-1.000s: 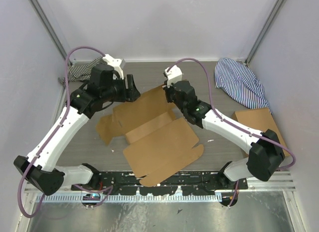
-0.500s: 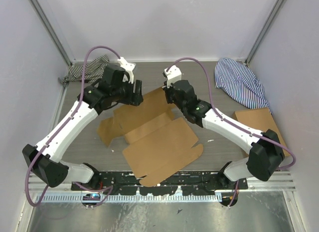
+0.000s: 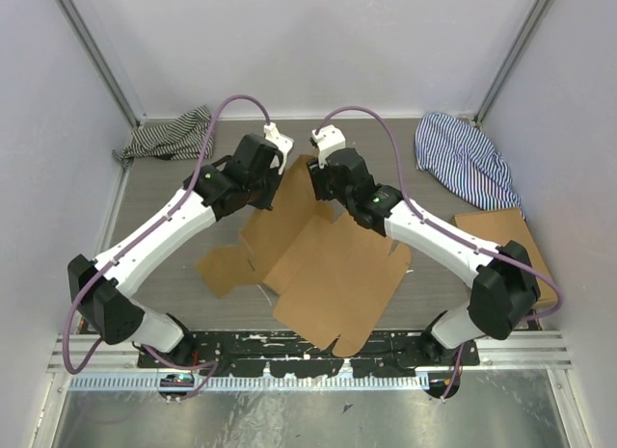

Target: Fold the paper box

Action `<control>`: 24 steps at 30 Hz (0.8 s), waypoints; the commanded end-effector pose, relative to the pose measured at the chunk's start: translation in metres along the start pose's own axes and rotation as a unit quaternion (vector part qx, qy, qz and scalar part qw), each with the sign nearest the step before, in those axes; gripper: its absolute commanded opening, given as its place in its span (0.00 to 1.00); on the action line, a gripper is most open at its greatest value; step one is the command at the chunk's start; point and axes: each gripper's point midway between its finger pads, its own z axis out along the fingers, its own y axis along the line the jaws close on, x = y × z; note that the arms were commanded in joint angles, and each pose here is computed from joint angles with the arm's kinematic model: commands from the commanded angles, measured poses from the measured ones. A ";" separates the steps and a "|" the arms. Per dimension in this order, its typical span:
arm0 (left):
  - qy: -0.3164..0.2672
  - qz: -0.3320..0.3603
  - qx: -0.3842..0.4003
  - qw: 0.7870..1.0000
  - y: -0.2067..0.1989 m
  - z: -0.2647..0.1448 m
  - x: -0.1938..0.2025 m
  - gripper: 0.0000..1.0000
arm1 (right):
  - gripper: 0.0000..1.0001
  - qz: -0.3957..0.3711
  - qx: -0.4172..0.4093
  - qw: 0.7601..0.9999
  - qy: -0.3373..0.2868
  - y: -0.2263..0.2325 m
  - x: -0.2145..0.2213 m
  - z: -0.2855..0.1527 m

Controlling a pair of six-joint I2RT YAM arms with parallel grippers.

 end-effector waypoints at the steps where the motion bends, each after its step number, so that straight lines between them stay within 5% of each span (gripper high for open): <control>1: 0.033 0.040 -0.062 0.997 0.016 0.000 0.012 0.00 | 0.50 0.034 0.010 0.998 -0.044 -0.017 -0.045 -0.017; 8: 0.061 0.112 -0.116 0.985 0.019 0.003 0.016 0.00 | 0.57 0.133 0.058 0.988 -0.052 -0.103 -0.053 -0.035; 14: 0.056 0.224 -0.203 0.952 0.015 -0.006 0.014 0.00 | 0.54 0.197 0.111 0.974 -0.014 -0.171 -0.028 -0.012; 24: -0.052 0.318 -0.258 0.911 -0.013 -0.023 0.003 0.00 | 0.28 0.186 -0.069 0.980 0.002 -0.176 -0.018 0.069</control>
